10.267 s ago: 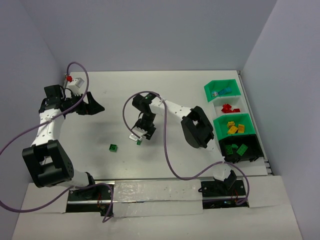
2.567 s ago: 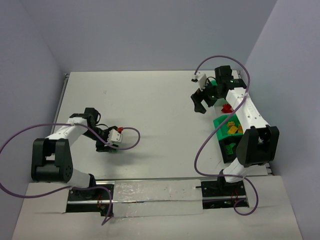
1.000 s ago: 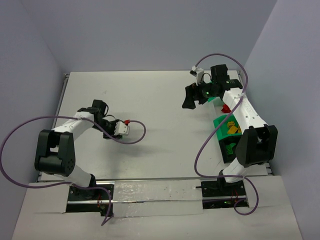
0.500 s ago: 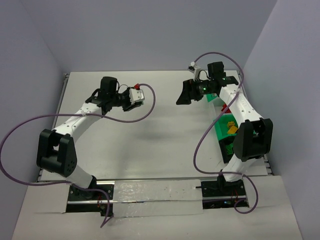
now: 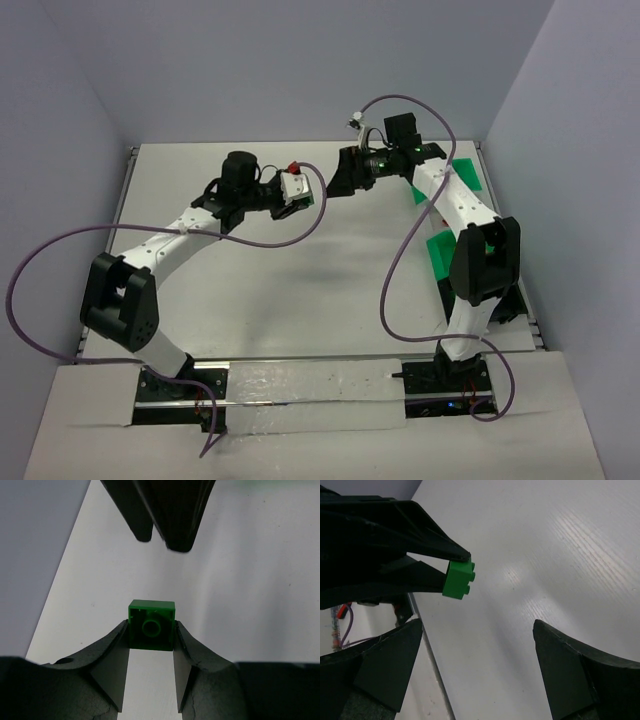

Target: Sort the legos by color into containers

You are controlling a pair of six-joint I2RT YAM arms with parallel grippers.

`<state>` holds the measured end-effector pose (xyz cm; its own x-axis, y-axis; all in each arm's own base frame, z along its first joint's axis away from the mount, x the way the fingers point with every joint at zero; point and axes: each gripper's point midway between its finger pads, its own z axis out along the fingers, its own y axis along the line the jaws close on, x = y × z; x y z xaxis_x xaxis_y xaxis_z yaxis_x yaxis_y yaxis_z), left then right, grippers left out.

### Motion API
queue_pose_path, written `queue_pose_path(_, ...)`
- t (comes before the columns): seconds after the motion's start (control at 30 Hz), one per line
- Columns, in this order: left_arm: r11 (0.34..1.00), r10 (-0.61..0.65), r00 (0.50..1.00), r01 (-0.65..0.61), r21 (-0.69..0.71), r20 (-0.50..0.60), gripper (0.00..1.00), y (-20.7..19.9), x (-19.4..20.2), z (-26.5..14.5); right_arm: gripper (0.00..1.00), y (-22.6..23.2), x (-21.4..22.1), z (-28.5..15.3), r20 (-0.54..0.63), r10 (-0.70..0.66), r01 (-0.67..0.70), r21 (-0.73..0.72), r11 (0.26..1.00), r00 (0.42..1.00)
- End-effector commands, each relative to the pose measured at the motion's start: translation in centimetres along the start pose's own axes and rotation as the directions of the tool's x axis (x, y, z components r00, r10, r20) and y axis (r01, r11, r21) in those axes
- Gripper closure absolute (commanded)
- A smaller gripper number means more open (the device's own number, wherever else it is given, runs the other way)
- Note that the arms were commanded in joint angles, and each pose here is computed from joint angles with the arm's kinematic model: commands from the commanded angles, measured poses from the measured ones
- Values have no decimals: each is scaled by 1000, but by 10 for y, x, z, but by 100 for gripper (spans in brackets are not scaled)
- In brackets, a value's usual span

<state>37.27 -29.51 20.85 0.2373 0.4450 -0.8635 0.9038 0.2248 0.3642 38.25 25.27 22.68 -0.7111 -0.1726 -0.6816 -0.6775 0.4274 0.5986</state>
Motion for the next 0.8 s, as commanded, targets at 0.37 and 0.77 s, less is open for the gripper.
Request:
queue_pose_path(0.37, 997, 51, 994, -44, -66, 100, 100, 22, -43, 15, 6, 17, -28, 27, 33, 24, -21, -102, 995, 999)
queue_pose_path(0.77, 996, 60, 991, -51, -75, 120, 100, 24, -51, 16, 34, 15, -28, 42, 13, 54, -52, -128, 990, 998)
